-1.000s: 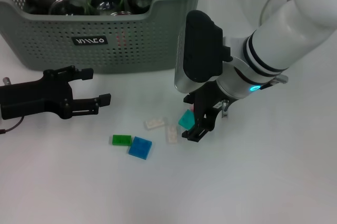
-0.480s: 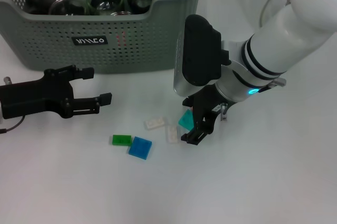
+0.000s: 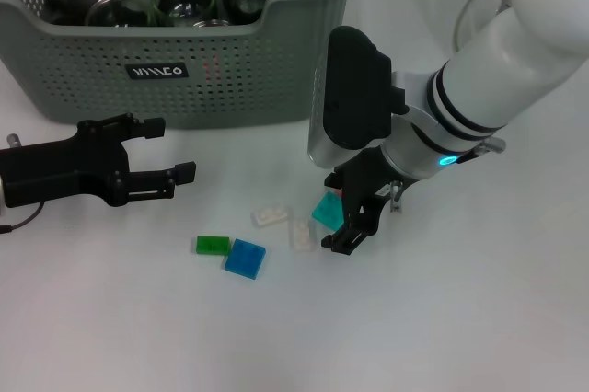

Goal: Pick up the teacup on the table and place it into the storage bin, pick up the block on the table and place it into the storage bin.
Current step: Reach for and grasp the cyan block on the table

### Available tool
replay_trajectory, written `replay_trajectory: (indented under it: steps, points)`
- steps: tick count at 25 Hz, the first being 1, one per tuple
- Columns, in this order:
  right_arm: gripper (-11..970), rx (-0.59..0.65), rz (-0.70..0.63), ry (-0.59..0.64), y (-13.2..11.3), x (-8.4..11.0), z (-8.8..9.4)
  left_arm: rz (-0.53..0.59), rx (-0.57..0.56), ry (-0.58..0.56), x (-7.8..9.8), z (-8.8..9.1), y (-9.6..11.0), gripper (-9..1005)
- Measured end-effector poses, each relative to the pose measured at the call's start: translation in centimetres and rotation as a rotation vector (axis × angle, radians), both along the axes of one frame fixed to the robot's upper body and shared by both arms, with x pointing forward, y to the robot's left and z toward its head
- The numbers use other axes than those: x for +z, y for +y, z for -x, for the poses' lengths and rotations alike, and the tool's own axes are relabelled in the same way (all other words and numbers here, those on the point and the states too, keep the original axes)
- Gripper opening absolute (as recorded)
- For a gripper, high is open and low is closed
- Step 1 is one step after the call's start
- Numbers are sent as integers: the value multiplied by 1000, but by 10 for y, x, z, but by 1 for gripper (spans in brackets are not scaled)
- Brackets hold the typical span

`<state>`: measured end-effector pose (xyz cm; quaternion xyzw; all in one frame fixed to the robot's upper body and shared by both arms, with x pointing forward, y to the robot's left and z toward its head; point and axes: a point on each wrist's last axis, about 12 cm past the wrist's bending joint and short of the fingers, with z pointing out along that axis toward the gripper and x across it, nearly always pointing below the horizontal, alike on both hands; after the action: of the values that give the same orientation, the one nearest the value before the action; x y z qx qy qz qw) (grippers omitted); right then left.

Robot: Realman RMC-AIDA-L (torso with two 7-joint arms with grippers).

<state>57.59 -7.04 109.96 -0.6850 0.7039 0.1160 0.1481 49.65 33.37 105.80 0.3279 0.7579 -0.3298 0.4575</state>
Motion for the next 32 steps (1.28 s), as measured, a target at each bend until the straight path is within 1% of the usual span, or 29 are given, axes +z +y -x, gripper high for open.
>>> replay_trajectory:
  steps: [8,25,27,32]
  points:
    - [885,-8,-3,-5,1,3,-3,-2,3,1,0,0,0,877]
    - [880,-13,-6,-19,3,-1,-2,1,13,-4,0,1,2,877]
    - [715,-9,-3,-21,3,-1,-1,0,13,-5,0,1,2,878]
    - [585,-9,-4,-25,4,-2,-1,0,12,-7,0,0,2,878]
